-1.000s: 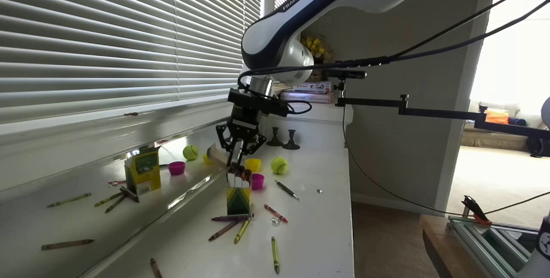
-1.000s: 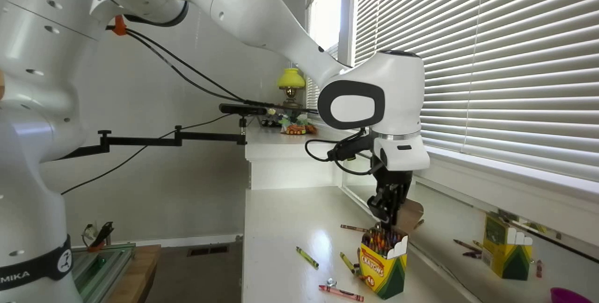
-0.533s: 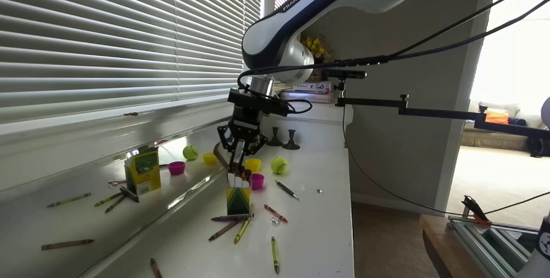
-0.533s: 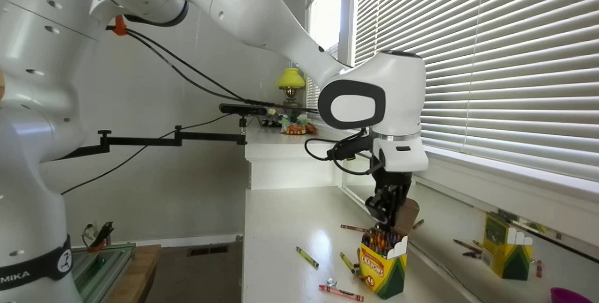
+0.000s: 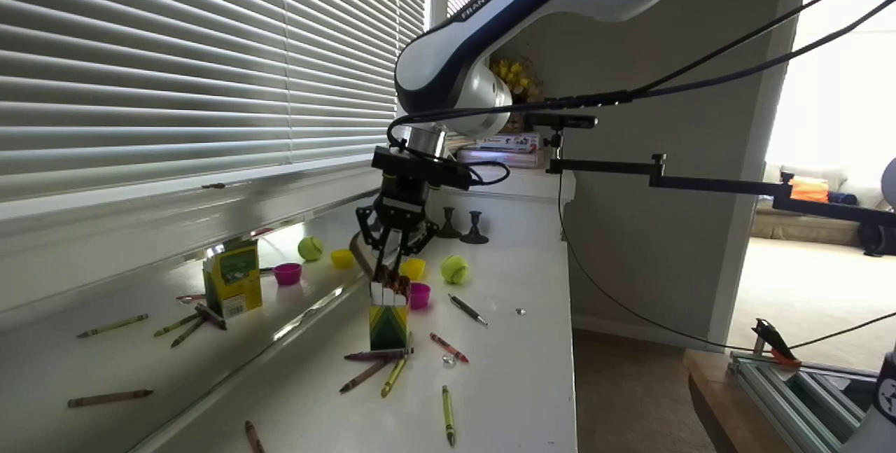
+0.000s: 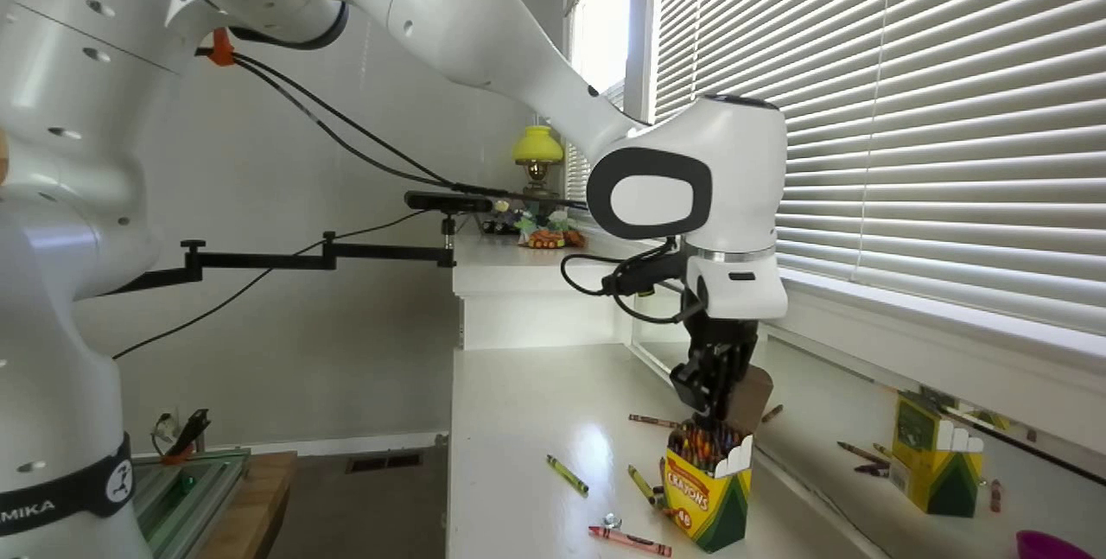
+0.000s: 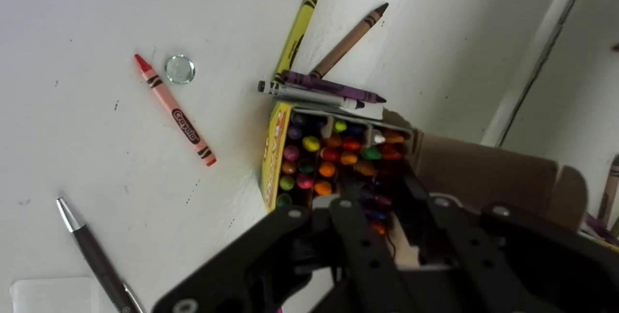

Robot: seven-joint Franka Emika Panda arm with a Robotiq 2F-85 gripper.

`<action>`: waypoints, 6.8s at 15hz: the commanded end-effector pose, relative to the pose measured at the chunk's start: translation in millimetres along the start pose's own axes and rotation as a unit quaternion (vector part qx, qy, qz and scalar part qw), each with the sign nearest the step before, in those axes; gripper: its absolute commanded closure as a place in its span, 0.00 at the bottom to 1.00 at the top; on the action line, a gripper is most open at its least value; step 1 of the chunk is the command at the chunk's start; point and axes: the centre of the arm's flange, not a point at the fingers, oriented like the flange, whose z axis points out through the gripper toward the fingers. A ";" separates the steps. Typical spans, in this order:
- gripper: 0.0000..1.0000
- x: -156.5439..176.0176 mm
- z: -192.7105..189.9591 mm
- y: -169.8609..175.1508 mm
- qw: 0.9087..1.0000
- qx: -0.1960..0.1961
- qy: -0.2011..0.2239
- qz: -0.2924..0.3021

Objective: Remove one orange crayon from the box.

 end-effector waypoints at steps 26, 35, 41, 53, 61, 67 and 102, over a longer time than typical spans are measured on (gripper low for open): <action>0.80 3.6 17.8 1.7 1.000 -0.023 -0.014 -0.009; 0.81 7.3 5.6 -2.9 1.000 -0.007 -0.011 -0.014; 0.82 7.5 5.1 -2.4 1.000 -0.005 -0.013 -0.017; 0.80 5.8 -4.0 -4.2 1.000 0.006 -0.011 -0.028; 0.81 8.4 2.3 -1.0 1.000 -0.002 -0.013 -0.026; 0.82 5.4 5.3 -0.9 0.999 -0.005 -0.018 -0.030; 1.00 4.1 -20.9 -5.8 0.999 0.000 -0.005 -0.049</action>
